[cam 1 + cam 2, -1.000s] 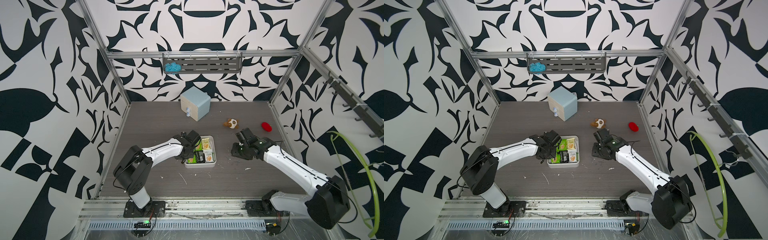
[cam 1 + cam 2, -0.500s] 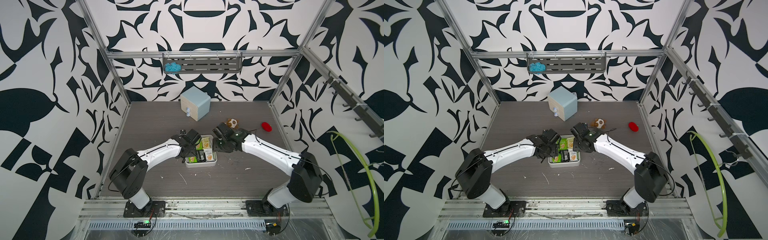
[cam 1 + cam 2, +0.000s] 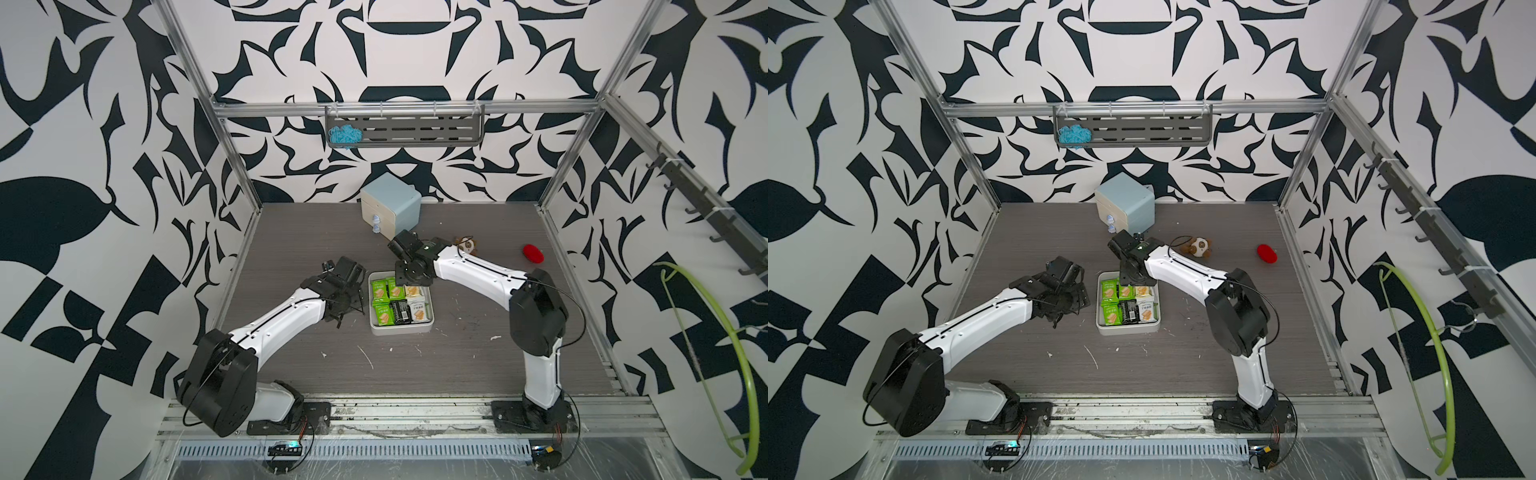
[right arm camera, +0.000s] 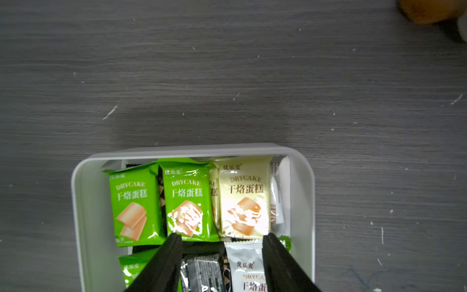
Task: Take the cookies out of the storage box
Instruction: Pick up the cookie from the storage box.
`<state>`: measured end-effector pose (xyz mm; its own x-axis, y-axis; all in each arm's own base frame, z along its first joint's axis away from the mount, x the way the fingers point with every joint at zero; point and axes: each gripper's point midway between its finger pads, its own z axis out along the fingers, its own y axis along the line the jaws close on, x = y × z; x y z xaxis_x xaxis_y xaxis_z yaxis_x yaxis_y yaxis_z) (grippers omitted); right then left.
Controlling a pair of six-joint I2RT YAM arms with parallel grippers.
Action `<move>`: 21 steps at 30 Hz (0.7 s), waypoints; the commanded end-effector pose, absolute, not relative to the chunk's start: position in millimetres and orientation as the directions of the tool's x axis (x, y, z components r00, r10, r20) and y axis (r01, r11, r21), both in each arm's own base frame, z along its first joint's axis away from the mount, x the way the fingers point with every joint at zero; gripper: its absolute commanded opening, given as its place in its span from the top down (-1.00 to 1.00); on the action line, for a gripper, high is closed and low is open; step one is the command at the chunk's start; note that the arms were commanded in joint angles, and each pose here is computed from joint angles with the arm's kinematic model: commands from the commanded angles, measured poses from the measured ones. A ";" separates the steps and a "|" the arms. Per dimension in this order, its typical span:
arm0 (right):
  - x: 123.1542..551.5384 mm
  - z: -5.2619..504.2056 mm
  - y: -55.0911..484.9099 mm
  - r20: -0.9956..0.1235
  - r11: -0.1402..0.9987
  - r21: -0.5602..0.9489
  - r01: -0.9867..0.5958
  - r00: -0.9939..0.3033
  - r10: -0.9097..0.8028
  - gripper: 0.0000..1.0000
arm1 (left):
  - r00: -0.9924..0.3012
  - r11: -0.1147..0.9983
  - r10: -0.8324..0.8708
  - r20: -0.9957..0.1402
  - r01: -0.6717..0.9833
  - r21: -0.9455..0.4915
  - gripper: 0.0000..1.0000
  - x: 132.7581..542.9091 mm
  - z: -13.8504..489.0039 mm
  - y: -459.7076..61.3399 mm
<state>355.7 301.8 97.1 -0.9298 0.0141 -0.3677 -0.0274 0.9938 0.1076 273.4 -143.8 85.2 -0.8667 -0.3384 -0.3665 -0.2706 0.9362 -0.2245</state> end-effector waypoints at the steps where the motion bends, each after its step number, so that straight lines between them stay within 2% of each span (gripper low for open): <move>1: 357.1 105.4 294.5 -0.373 0.998 0.037 -0.041 -0.927 -0.025 -0.15 | -0.869 0.931 -0.344 -0.357 -0.265 -0.252 -0.59 270.2 87.0 -144.6; 21: 364.2 72.8 287.8 -0.330 0.998 -0.042 -0.051 -0.942 -0.062 -0.19 | -0.871 0.928 -0.357 -0.338 -0.288 -0.235 -0.60 262.6 82.3 -133.7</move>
<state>358.6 293.5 58.2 -0.9517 -0.0632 -0.3004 -0.0570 0.9979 -0.0294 270.8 -139.9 84.2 -0.8644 -0.3625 -0.3485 -0.2867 0.9246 -0.2507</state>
